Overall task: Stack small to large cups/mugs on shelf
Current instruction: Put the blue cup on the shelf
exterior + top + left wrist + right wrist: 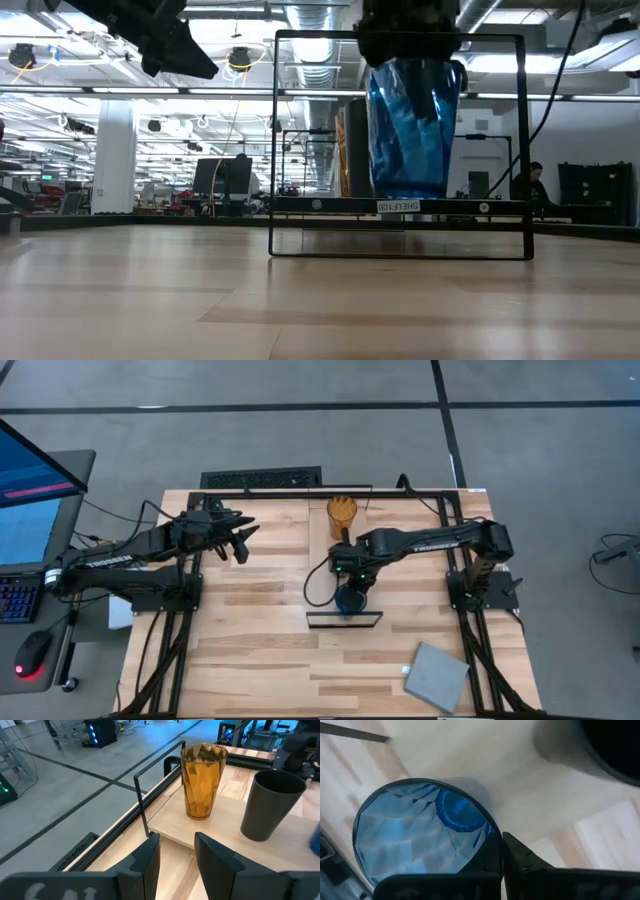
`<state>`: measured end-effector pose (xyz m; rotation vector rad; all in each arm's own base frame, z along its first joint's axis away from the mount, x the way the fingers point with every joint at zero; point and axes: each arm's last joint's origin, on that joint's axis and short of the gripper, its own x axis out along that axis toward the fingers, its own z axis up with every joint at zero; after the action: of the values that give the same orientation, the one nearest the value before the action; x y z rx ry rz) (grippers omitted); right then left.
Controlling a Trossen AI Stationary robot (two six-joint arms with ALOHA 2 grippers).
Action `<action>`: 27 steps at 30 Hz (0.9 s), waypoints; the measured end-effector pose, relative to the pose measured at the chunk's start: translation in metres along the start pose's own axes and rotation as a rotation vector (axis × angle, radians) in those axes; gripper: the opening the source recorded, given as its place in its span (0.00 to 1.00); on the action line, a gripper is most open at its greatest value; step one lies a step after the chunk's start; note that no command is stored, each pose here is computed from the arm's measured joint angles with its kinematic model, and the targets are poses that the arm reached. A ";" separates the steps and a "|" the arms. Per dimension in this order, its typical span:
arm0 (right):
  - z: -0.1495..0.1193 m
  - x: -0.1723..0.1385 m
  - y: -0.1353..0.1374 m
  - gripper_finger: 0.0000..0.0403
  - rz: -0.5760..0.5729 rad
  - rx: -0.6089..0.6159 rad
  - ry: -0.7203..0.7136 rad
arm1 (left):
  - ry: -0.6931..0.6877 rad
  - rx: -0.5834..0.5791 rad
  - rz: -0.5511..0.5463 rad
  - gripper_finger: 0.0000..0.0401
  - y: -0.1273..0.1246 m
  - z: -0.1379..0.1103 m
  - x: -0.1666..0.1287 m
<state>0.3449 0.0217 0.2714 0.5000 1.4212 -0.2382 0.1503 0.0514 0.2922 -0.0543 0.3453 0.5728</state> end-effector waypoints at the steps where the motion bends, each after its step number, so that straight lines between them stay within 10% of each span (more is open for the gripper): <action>1: 0.002 0.001 0.002 0.03 0.008 -0.003 -0.002 | 0.001 0.005 0.000 0.28 0.000 0.000 0.000; 27: 0.008 0.005 0.012 0.05 -0.025 -0.004 -0.002 | 0.048 0.014 -0.018 0.28 0.000 -0.005 0.000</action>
<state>0.3584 0.0288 0.2695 0.4791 1.4266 -0.2561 0.1488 0.0504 0.2878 -0.0574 0.3953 0.5514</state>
